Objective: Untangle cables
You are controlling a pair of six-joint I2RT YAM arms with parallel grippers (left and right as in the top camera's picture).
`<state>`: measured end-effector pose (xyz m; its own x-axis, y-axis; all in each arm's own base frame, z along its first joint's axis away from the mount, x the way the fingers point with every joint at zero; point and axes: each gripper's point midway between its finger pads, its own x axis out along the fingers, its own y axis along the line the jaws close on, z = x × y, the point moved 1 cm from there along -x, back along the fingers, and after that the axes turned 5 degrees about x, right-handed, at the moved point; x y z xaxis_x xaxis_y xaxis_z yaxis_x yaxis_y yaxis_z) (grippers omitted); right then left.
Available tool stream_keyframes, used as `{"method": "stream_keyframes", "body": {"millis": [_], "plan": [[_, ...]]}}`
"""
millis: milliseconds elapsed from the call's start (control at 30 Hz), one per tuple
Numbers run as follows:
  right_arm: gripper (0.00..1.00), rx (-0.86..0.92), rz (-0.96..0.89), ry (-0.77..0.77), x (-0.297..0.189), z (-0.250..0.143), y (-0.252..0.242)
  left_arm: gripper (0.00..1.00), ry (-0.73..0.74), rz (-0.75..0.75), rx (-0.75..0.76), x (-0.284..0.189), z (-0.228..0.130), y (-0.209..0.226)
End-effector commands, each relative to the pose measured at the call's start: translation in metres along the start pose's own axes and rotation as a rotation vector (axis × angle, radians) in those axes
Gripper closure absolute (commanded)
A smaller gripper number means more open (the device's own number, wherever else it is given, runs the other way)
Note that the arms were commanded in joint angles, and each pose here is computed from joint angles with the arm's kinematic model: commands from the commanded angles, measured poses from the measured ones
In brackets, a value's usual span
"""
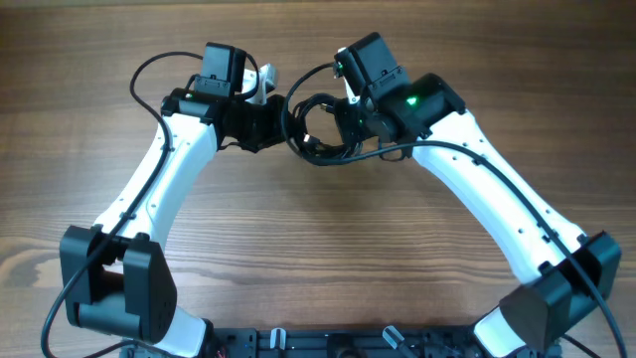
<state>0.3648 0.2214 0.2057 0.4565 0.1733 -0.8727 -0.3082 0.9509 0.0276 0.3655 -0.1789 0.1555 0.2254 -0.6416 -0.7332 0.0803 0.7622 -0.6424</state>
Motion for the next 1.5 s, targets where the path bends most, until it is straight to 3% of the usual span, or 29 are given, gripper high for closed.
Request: {"method": "stream_keyframes", "body": {"millis": [0, 100, 333, 367, 433, 533, 667, 733, 967, 1000, 1100, 1200, 1467], "plan": [[0.55, -0.097, -0.018, 0.061, 0.030, -0.007, 0.002, 0.96, 0.006, -0.096, 0.043, -0.010, -0.003, -0.022], [0.55, -0.110, -0.021, 0.108, 0.049, -0.013, -0.001, 0.96, 0.014, -0.108, 0.041, -0.010, -0.004, -0.024], [0.69, -0.078, -0.034, 0.160, 0.069, -0.028, -0.010, 0.96, 0.006, -0.115, 0.024, -0.010, -0.002, -0.026], [0.82, -0.068, -0.035, 0.158, 0.071, -0.028, -0.011, 0.96, 0.002, -0.116, 0.027, -0.010, -0.001, -0.026], [0.96, -0.019, -0.030, 0.131, 0.064, -0.022, -0.010, 0.96, -0.002, -0.108, 0.027, -0.010, 0.000, -0.025], [0.96, 0.033, 0.066, 0.055, 0.030, -0.002, 0.001, 0.96, -0.021, -0.060, 0.025, -0.010, 0.003, -0.017], [0.96, 0.147, 0.298, -0.138, -0.065, 0.029, 0.001, 0.96, -0.058, -0.023, 0.037, -0.010, 0.010, -0.012], [0.96, 0.197, 0.365, -0.169, -0.089, 0.031, -0.008, 0.96, -0.067, -0.021, 0.042, -0.010, 0.012, -0.012], [0.96, 0.312, 0.693, -0.078, -0.125, 0.018, -0.012, 0.96, -0.132, -0.043, 0.081, -0.012, 0.028, -0.018], [0.96, 0.314, 0.693, -0.078, -0.125, 0.018, -0.013, 0.96, -0.158, -0.048, 0.090, -0.014, 0.035, -0.018], [0.96, 0.540, 0.300, -0.062, -0.090, 0.007, -0.070, 0.96, -0.238, -0.068, 0.026, -0.027, 0.057, -0.011], [0.96, 0.679, 0.108, -0.046, -0.065, -0.007, -0.100, 0.96, -0.285, -0.158, 0.051, -0.043, 0.072, -0.015], [0.96, 0.374, 0.505, 0.112, -0.019, -0.008, -0.021, 0.96, -0.253, -0.156, -0.010, -0.051, 0.067, 0.003]]}}
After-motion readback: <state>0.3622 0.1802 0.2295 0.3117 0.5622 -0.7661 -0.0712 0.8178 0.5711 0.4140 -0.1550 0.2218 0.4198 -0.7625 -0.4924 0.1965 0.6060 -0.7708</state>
